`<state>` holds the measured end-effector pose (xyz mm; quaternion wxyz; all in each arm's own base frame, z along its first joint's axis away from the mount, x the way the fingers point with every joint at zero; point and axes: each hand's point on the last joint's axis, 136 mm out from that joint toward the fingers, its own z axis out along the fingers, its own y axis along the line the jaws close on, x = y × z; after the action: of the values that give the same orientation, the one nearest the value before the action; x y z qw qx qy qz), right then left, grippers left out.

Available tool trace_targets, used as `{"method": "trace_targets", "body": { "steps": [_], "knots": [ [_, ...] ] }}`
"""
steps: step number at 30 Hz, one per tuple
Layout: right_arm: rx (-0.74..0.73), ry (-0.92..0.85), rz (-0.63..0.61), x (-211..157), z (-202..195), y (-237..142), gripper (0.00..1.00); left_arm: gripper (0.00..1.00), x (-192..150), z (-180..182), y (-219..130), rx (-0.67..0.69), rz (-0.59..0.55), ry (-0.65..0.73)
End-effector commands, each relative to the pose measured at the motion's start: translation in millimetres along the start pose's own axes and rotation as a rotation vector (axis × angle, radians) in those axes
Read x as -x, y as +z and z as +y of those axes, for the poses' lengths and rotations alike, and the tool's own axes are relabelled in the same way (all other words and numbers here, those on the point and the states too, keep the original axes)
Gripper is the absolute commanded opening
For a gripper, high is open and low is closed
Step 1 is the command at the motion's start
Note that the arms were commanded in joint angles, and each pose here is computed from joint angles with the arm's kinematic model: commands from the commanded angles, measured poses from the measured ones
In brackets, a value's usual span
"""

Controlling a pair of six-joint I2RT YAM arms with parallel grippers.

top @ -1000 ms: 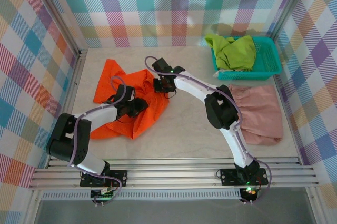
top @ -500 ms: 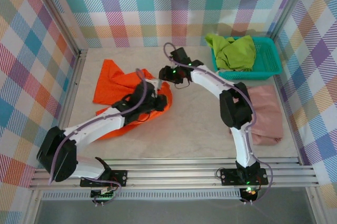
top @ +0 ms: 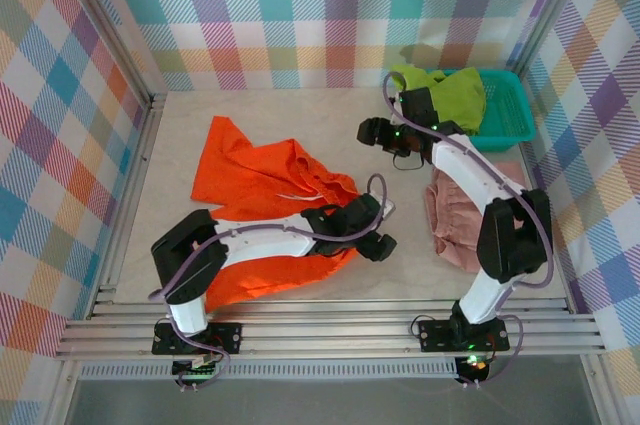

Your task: Fold and stack the shorts

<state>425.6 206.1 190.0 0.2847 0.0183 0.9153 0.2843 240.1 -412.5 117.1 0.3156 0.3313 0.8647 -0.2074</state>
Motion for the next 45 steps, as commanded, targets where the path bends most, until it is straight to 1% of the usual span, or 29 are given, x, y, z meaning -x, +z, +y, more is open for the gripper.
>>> {"method": "trace_targets", "body": {
  "steps": [1,2,4,6,7,10,12,15,17,21,25,27,29,33,36,39,41,42,45],
  "knots": [
    [0.083,-0.102,0.021,-12,16,-5,0.75,0.97,62,23,-68,-0.029,-0.222,-0.134],
    [0.112,-0.114,0.039,-16,21,-3,0.75,1.0,65,38,-82,-0.013,-0.255,-0.19],
    [0.144,-0.144,0.07,-22,32,2,0.77,1.0,64,75,-104,0.034,-0.295,-0.308],
    [0.14,-0.197,0.098,-28,44,12,0.78,1.0,47,118,-122,0.101,-0.301,-0.459],
    [0.13,-0.222,0.107,-30,49,17,0.78,1.0,39,134,-128,0.128,-0.308,-0.51],
    [0.096,-0.305,0.146,-42,70,40,0.79,1.0,-3,195,-148,0.309,-0.307,-0.712],
    [0.048,-0.36,0.168,-48,83,60,0.79,1.0,-32,226,-156,0.376,-0.298,-0.839],
    [-0.082,-0.484,0.167,-54,97,90,0.8,1.0,-67,256,-158,0.425,-0.282,-0.97],
    [-0.159,-0.531,0.168,-55,99,109,0.8,1.0,-85,269,-156,0.446,-0.266,-1.03],
    [-0.238,-0.546,0.192,-57,97,138,0.8,1.0,-110,286,-145,0.465,-0.234,-1.105],
    [-0.289,-0.546,0.208,-58,88,160,0.76,1.0,-124,299,-135,0.488,-0.205,-1.143],
    [-0.29,-0.545,0.208,-59,87,168,0.72,1.0,-121,306,-136,0.493,-0.22,-1.154],
    [-0.3,-0.547,0.2,-58,84,175,0.62,1.0,-113,314,-142,0.5,-0.251,-1.154],
    [-0.34,-0.562,0.174,-51,78,179,0.39,1.0,-98,332,-161,0.546,-0.295,-1.147],
    [-0.359,-0.575,0.159,-47,75,180,0.18,1.0,-99,353,-172,0.572,-0.315,-1.191],
    [-0.356,-0.557,0.145,-39,74,176,0.04,1.0,-105,376,-179,0.601,-0.325,-1.244],
    [-0.351,-0.52,0.134,-29,71,169,0.0,1.0,-109,389,-179,0.609,-0.319,-1.269],
    [-0.343,-0.493,0.125,-22,69,164,0.0,1.0,-111,396,-178,0.618,-0.309,-1.282],
    [-0.296,-0.415,0.093,1,63,146,0.0,0.95,-119,413,-170,0.636,-0.265,-1.315]
  ]
}}
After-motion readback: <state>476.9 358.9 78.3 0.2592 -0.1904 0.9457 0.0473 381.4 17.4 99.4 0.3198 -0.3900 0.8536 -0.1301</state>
